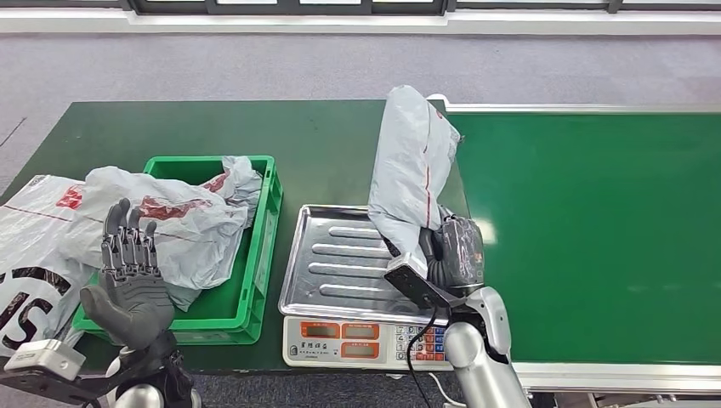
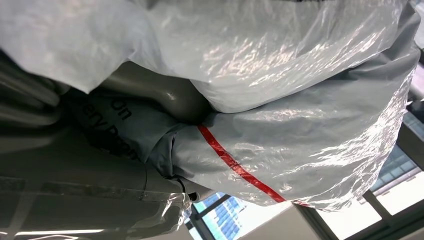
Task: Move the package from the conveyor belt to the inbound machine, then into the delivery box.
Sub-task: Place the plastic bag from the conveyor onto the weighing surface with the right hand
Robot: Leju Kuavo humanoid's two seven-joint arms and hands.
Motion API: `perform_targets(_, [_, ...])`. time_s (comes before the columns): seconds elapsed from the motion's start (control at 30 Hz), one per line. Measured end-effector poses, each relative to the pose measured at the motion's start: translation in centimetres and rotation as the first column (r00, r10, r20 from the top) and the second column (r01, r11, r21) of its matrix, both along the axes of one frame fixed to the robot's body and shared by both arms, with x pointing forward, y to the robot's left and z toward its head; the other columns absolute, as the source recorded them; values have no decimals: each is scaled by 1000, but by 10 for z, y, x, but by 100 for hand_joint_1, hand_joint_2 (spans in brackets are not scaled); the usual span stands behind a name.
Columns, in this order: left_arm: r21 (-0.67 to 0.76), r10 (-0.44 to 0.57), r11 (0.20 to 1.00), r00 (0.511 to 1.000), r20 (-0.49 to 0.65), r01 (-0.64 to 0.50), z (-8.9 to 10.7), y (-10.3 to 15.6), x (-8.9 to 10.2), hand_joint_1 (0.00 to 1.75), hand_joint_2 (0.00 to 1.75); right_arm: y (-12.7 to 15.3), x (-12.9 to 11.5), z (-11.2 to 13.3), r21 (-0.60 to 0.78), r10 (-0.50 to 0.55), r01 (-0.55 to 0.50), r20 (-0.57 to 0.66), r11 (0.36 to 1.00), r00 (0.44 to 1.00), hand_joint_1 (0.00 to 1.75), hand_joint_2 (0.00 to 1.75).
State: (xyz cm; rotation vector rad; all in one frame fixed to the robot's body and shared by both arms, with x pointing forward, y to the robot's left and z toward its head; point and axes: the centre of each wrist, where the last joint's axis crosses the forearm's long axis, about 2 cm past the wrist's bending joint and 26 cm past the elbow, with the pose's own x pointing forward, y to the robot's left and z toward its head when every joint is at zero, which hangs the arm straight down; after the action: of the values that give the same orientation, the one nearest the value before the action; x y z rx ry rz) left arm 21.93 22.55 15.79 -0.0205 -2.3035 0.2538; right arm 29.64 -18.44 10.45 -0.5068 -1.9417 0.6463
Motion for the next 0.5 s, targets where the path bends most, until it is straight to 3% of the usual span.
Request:
perform_targets(0.47, [-2, -13, 1000, 1000, 4, 13, 0, -2, 6, 0, 0, 24, 10, -5, 14, 95, -94, -48, 995, 994, 175, 175])
perform_targets(0.5, [-2, -15, 1000, 1000, 5, 15, 0, -2, 7, 0, 0, 25, 11, -4, 13, 97, -96, -51, 995, 994, 143, 175])
